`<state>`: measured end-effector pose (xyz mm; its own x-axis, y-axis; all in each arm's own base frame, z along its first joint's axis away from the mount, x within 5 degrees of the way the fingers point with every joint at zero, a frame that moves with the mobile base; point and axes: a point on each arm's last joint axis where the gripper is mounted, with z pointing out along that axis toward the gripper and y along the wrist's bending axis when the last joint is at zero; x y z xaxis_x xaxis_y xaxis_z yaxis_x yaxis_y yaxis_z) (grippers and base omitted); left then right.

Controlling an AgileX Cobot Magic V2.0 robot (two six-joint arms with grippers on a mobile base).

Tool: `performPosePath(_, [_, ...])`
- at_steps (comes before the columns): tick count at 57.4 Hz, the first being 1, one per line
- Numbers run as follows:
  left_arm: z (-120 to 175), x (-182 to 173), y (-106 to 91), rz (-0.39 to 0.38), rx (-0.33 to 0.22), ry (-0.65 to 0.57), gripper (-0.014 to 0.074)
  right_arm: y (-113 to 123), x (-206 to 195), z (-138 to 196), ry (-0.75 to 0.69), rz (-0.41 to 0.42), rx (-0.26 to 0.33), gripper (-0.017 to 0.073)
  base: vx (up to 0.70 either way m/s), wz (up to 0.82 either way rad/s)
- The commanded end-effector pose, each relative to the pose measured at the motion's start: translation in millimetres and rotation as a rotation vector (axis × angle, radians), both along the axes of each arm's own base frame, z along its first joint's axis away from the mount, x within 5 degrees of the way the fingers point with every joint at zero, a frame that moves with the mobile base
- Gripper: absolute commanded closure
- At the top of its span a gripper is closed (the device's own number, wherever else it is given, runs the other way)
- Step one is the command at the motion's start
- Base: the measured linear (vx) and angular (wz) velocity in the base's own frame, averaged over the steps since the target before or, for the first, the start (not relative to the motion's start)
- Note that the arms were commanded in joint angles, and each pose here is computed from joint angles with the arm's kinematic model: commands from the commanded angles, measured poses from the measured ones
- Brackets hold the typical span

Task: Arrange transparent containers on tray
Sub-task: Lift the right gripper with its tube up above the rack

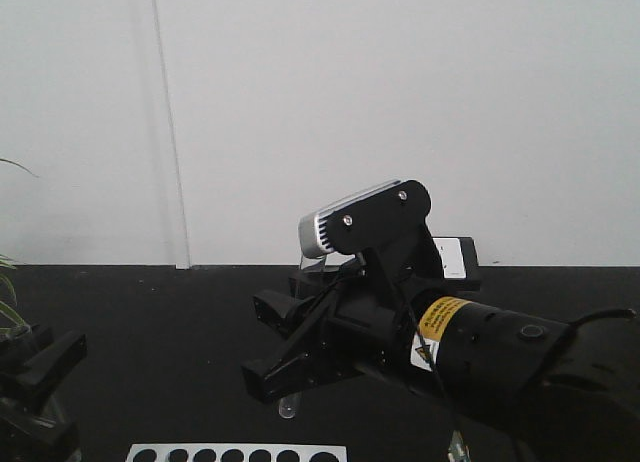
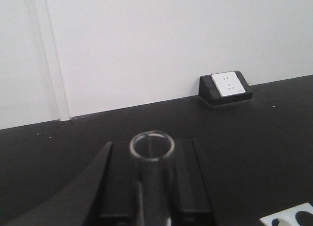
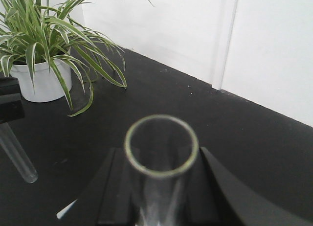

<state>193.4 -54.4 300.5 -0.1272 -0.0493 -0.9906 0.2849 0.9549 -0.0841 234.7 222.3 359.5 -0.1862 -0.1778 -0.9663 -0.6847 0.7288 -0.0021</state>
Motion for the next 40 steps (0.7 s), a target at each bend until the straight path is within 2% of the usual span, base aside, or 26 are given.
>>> performPosePath(1, [22.3, 0.1, -2.1, -0.015, -0.056, -0.122, 0.0538, -4.6, -4.7, 31.6, -0.124, 0.008, 0.094, 0.0522, 0.00, 0.00])
performPosePath(40, [21.8, 0.3, -2.1, -0.015, -0.055, -0.118, 0.0538, -4.6, -4.7, 31.6, -0.124, 0.008, 0.094, 0.0522, 0.00, 0.00])
